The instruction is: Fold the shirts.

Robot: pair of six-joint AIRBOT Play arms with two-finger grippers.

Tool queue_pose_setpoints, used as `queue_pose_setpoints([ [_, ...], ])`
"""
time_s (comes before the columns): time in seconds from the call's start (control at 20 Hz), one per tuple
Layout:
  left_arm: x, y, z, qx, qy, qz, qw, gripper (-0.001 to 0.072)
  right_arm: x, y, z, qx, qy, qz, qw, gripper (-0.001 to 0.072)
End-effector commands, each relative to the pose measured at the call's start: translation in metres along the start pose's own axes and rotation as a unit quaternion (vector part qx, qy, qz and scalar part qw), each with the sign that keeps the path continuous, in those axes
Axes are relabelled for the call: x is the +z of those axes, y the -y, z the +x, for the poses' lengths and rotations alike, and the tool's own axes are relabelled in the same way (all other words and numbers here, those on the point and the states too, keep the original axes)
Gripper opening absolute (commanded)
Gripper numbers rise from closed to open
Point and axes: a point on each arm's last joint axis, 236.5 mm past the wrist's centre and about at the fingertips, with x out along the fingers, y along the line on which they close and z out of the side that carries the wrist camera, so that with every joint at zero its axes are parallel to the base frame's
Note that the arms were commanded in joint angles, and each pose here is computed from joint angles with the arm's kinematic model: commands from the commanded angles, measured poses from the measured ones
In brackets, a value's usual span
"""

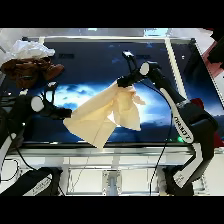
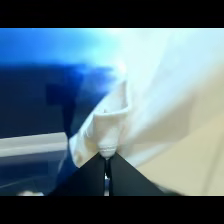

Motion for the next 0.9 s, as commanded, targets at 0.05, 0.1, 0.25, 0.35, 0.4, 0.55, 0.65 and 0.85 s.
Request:
queue_pose_setpoints([
  [0.05,0.047,-0.035,0.006,0.068,0.113,-0.04,0.99,0.0091,0.02,0.017,0.004,-0.022,0.045,-0.013,0.999,0.0431],
  [0.1,0.064,-0.041,-0.008,0.084,0.137,-0.026,0.987,0.0304,0.019,0.033,-0.015,-0.055,0.032,-0.035,0.997,0.0431],
  [0.25,0.115,-0.063,-0.074,0.15,0.204,0.012,0.967,0.0577,0.001,0.104,-0.103,-0.202,-0.038,-0.071,0.976,0.0431],
  [0.35,0.137,-0.073,-0.13,0.187,0.252,0.045,0.948,0.0577,-0.013,0.139,-0.169,-0.259,-0.058,-0.053,0.963,0.0431],
  [0.4,0.138,-0.077,-0.15,0.2,0.273,0.051,0.94,0.0577,-0.017,0.146,-0.194,-0.256,-0.05,-0.024,0.965,0.043],
  [0.55,0.08,-0.105,-0.154,0.224,0.227,-0.001,0.948,0.0577,-0.041,0.138,-0.225,-0.156,-0.021,0.079,0.984,0.0431],
  [0.65,0.024,-0.119,-0.12,0.212,0.198,-0.068,0.954,0.0577,-0.087,0.128,-0.216,-0.079,-0.044,0.15,0.984,0.0431],
  [0.85,-0.059,-0.086,-0.055,0.111,0.154,-0.153,0.97,0.0576,-0.194,0.088,-0.156,0.019,-0.112,0.26,0.959,0.0432],
])
